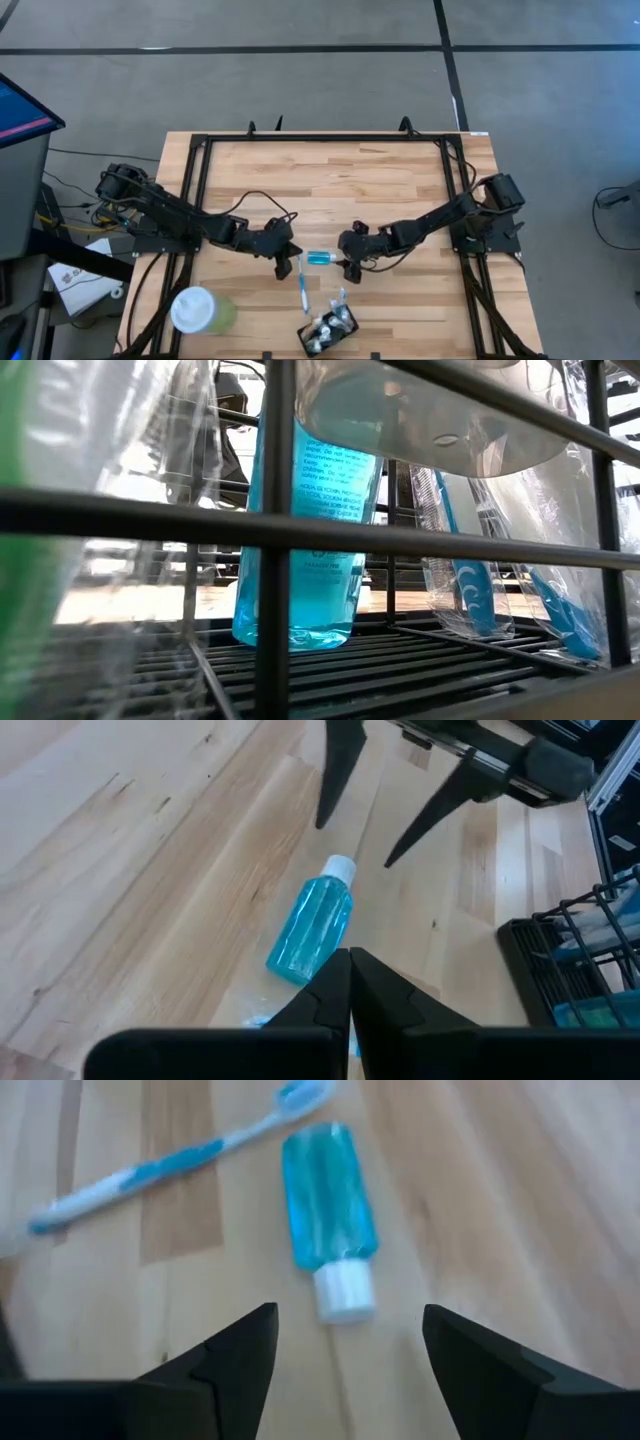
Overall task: Pick & Place toothbrushing station
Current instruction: Put the blue mouthwash into the black wire organizer
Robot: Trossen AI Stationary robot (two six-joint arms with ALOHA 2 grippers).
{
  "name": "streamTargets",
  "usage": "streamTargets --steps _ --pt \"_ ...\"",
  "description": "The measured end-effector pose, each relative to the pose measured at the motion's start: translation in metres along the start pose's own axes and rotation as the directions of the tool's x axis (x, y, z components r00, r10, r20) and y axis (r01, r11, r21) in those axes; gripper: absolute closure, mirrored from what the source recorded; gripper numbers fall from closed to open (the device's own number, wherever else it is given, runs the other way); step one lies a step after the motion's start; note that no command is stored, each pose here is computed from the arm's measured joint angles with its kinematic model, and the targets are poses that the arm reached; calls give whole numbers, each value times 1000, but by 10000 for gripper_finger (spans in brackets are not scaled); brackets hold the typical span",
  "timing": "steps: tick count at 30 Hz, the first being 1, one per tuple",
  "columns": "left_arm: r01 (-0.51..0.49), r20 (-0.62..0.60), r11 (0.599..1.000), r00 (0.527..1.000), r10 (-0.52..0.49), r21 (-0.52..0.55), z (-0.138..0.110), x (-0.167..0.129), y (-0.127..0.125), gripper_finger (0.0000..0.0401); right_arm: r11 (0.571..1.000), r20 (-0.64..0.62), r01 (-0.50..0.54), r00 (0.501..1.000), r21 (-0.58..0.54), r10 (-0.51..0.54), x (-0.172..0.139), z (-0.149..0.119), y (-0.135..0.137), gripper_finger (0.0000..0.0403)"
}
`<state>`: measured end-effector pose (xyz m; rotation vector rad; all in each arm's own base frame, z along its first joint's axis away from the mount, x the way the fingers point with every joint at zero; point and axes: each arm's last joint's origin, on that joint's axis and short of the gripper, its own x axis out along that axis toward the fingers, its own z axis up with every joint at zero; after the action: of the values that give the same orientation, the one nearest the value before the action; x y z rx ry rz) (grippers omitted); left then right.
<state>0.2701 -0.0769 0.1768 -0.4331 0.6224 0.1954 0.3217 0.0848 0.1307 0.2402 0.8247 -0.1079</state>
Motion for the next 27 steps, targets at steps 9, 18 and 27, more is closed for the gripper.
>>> streamTargets --steps 9,18,27 --pt "-3 3 1000 1000 3 -4 2 1 2 401 999 -29 15 999 -31 -16 20 -6 0 161" --pt "3 4 1000 1000 -3 -6 2 1 2 401 997 -4 8 1000 -82 -8 19 1 -1 161" --pt "3 4 1000 1000 -3 -7 2 1 2 401 989 -10 8 1000 -149 -9 19 1 -1 174"
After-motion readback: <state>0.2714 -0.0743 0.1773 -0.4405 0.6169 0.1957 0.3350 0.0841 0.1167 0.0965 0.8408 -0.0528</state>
